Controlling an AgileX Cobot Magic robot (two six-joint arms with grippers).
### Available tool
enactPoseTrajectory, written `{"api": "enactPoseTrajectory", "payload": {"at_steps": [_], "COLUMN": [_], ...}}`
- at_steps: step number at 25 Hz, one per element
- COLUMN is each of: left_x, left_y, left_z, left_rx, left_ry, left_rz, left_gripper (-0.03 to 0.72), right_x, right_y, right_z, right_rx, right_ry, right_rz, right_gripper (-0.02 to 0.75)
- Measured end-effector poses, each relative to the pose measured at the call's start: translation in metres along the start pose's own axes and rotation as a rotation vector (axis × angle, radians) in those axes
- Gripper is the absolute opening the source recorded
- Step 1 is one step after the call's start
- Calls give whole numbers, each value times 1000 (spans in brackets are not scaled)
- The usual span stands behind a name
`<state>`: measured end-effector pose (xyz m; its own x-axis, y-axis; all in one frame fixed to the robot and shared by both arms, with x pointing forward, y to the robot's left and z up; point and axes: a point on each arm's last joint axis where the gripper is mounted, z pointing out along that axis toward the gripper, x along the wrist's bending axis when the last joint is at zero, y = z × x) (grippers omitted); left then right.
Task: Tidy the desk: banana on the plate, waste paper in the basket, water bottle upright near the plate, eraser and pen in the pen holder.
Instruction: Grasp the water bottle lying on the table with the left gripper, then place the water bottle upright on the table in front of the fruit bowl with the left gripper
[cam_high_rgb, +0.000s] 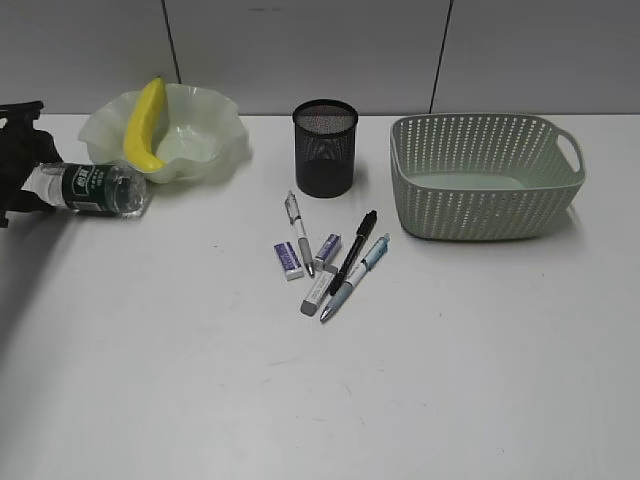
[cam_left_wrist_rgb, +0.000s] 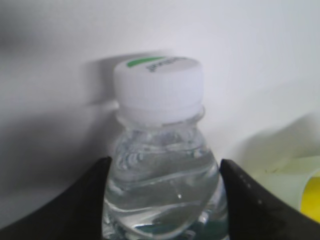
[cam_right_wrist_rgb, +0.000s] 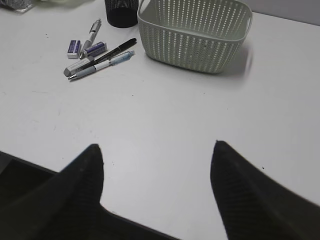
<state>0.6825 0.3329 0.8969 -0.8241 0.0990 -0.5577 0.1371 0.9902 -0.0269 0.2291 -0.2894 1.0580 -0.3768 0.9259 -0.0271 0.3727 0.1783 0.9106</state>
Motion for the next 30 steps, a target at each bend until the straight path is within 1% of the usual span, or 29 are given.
{"api": "enactPoseTrajectory", "payload": {"at_steps": [4,6,8,12,14,19,24,27,28,30], "left_x": [1,1,1,-9,-16,-36,-51,-52,-49,-41], "left_y": [4,10,16,21,18,5,-26,-52,-59,-70], "left_z": [-2,-8,-18,-49,-67,-118,-163,-176,-179,-183], "left_rx": [-2,-13,-33,-81,-92,-130,-175,-204,-222,-261], "left_ry": [11,24,47,57,41,-30,-105,-138,-155,-215], "left_rz": [2,38,106,314,429,681,1028,1192,1228,1273], "left_gripper": [467,467,467,467,467,467,467,467,467,467], "right_x": [0,0,0,0,0,0,0,0,0,0], "right_y": [0,0,0,0,0,0,0,0,0,0], "right_z": [0,0,0,0,0,0,0,0,0,0], "right_rx": [0,0,0,0,0,0,0,0,0,0], "right_ry": [0,0,0,0,0,0,0,0,0,0], "right_rz": [0,0,0,0,0,0,0,0,0,0], "right_gripper": [529,529,529,529,529,529,529,529,529,529]}}
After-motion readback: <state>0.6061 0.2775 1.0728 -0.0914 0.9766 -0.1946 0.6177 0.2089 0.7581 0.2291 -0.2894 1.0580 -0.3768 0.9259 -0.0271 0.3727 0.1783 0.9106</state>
